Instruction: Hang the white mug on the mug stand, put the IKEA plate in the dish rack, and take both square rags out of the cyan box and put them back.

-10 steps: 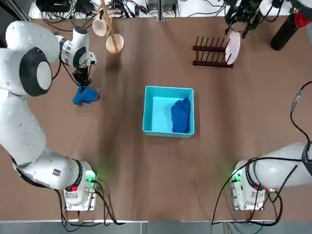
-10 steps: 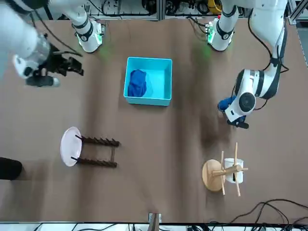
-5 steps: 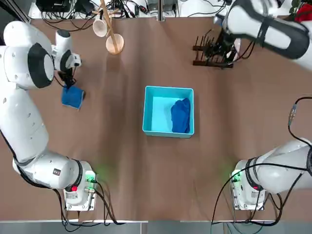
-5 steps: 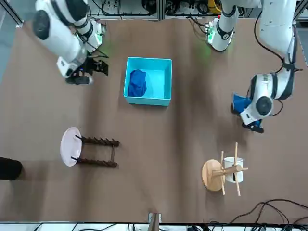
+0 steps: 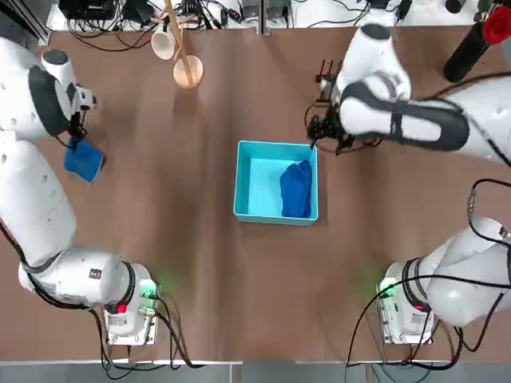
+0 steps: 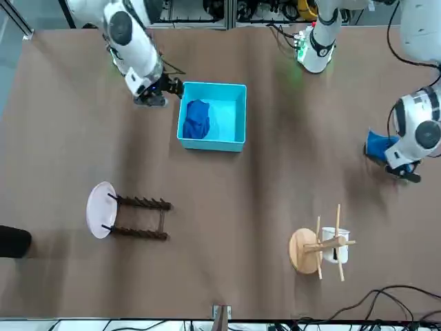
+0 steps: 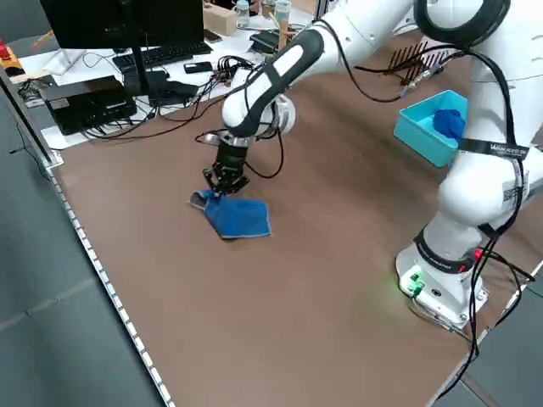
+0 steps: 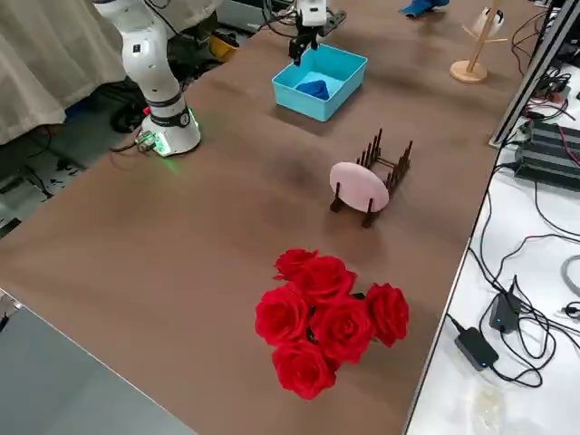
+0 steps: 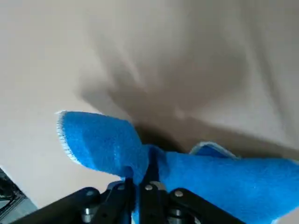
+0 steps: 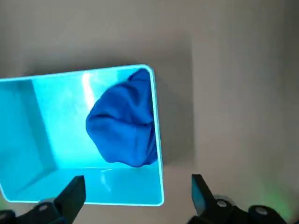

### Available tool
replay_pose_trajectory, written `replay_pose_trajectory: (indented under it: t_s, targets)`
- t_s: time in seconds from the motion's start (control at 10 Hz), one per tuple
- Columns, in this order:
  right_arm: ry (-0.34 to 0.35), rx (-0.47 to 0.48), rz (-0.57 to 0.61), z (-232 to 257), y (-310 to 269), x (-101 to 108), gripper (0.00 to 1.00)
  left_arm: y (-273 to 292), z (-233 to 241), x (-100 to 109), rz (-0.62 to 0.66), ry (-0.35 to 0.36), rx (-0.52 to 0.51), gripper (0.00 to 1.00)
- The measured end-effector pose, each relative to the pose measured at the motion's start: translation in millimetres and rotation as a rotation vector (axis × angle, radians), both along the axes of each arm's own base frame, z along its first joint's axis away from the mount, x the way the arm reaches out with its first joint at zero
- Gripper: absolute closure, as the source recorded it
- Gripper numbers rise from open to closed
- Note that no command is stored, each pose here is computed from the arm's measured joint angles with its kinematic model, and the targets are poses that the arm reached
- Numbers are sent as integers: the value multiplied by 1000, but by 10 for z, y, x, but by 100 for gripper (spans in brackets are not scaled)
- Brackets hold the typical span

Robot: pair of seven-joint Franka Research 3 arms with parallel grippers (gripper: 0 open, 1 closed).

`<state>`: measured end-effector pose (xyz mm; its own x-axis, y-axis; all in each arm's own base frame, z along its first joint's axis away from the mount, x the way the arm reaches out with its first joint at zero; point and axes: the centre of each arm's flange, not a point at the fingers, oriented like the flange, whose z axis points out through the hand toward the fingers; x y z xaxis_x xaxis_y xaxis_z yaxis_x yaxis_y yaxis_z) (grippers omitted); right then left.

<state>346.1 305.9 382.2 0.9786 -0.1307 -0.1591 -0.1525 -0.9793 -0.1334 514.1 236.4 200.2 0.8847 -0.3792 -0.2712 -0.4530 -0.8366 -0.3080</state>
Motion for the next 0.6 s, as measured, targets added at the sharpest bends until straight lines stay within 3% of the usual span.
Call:
replay_pose_trajectory:
  t_s: [0.4, 0.6]
  targets:
    - [-33, -13, -34, -487, 367, -280, 0, -1347, -44, 418, -38, -99, -104, 95]
    - [-46, -34, -33, -898, 574, -384, 0, -1952, 150, 490, -58, -139, -156, 95]
